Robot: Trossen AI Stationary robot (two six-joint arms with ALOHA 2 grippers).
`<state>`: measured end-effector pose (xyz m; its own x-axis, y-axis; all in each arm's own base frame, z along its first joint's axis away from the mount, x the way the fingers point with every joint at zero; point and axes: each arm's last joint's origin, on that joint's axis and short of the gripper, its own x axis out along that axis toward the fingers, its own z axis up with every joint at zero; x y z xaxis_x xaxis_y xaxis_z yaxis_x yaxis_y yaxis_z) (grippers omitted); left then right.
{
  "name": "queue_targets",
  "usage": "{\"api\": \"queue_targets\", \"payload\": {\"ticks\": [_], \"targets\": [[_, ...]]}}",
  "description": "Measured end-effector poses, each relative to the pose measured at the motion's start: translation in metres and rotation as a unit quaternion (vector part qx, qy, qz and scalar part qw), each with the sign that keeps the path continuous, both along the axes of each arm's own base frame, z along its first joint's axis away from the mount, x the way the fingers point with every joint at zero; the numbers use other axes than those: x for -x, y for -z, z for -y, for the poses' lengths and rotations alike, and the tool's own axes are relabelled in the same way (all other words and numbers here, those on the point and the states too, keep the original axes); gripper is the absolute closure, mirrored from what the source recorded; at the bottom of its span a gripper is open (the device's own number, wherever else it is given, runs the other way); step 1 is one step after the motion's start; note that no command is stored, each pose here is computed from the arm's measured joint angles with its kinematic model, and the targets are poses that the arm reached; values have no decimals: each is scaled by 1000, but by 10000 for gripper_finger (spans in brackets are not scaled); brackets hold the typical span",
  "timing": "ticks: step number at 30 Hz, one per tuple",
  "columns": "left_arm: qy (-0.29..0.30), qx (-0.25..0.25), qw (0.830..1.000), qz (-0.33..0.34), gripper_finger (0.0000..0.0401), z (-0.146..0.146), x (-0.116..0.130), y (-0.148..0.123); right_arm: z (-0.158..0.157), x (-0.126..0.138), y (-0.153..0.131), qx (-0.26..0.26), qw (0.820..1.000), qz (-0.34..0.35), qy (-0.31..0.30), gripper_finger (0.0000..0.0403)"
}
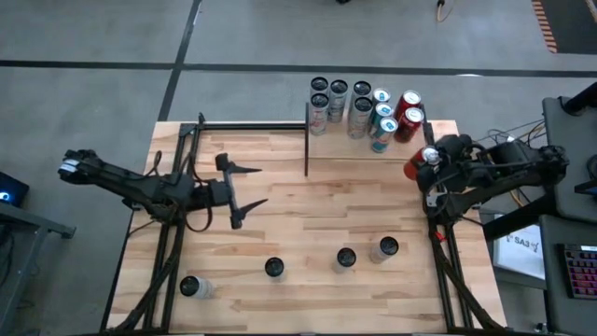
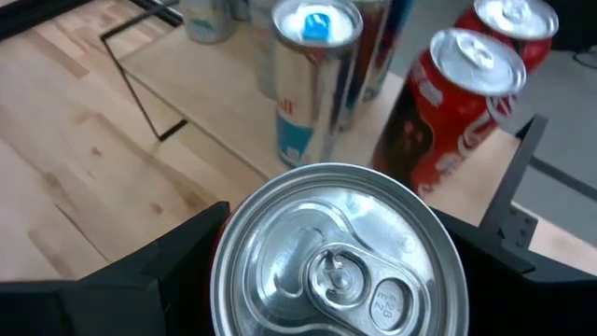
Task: Place canned beverage on shelf
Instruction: Put the red black soda can on the shelf aligned with the red white soda cans
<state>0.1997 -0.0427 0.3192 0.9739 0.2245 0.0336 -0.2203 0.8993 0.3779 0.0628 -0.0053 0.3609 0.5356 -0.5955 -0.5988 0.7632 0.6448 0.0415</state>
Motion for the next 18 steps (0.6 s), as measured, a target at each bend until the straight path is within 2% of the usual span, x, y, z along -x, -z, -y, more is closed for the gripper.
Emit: {"api": "queue_targets", "payload": {"ticks": [8, 18], "targets": [[0, -1, 1000, 3, 56, -1, 2, 11, 2, 7, 20, -13, 1000, 3, 21, 114], [-2, 0, 1000, 10, 56, -1, 3, 13, 3, 9, 28, -7, 999, -1, 39, 114]]}}
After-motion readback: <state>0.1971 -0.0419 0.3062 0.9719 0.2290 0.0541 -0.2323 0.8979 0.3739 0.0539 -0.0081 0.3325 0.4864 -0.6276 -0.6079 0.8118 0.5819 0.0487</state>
